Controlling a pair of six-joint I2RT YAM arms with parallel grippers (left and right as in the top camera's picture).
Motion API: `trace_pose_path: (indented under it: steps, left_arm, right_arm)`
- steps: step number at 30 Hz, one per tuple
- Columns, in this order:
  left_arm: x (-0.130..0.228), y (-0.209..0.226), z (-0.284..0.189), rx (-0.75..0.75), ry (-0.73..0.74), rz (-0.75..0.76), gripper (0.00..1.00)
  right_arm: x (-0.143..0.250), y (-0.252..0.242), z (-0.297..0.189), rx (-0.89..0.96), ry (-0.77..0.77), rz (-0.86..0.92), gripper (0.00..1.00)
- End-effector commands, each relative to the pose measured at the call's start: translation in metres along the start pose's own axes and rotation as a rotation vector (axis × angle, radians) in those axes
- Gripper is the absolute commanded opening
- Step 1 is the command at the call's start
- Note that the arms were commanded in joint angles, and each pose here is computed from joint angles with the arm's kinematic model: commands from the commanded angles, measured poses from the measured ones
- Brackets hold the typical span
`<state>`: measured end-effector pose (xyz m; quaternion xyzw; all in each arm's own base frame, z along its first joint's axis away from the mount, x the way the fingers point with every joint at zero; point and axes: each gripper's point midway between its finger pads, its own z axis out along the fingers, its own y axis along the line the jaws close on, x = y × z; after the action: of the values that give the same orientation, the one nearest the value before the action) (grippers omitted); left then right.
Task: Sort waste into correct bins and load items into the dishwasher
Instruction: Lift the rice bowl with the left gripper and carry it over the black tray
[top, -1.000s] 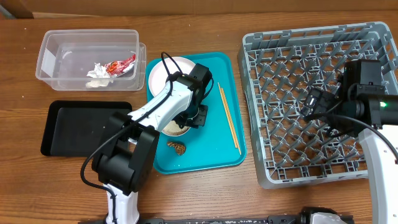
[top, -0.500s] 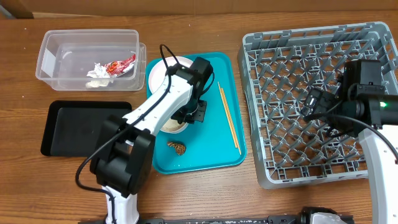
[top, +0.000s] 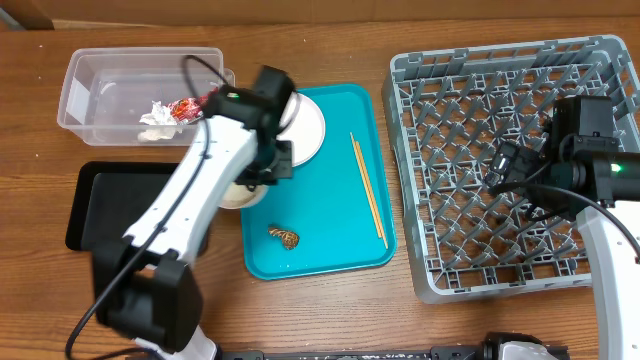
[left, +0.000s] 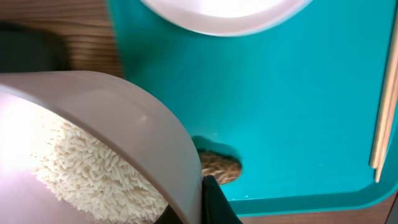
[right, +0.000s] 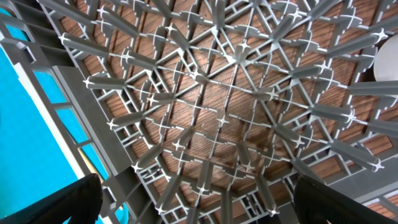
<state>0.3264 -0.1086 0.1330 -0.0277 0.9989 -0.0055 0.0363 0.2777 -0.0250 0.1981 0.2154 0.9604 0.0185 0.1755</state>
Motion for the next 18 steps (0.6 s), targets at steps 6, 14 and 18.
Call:
trace_pose_path:
  steps: [6, 14, 18]
  left_arm:
    - [-0.012, 0.058, -0.026, 0.08, -0.066, -0.123, 0.04]
    - [-0.018, 0.095, 0.005, 0.339, -0.062, -0.242, 0.04]
    - [-0.018, 0.111, 0.014, 0.497, -0.095, -0.29, 0.04]
  right_arm:
    - [-0.005, 0.0, -0.004, 0.005, -0.023, -0.008, 1.0]
    - [-0.003, -0.002, -0.004, 0.014, -0.02, -0.008, 1.0]
    - [-0.003, -0.002, -0.004, 0.014, -0.019, -0.008, 1.0]
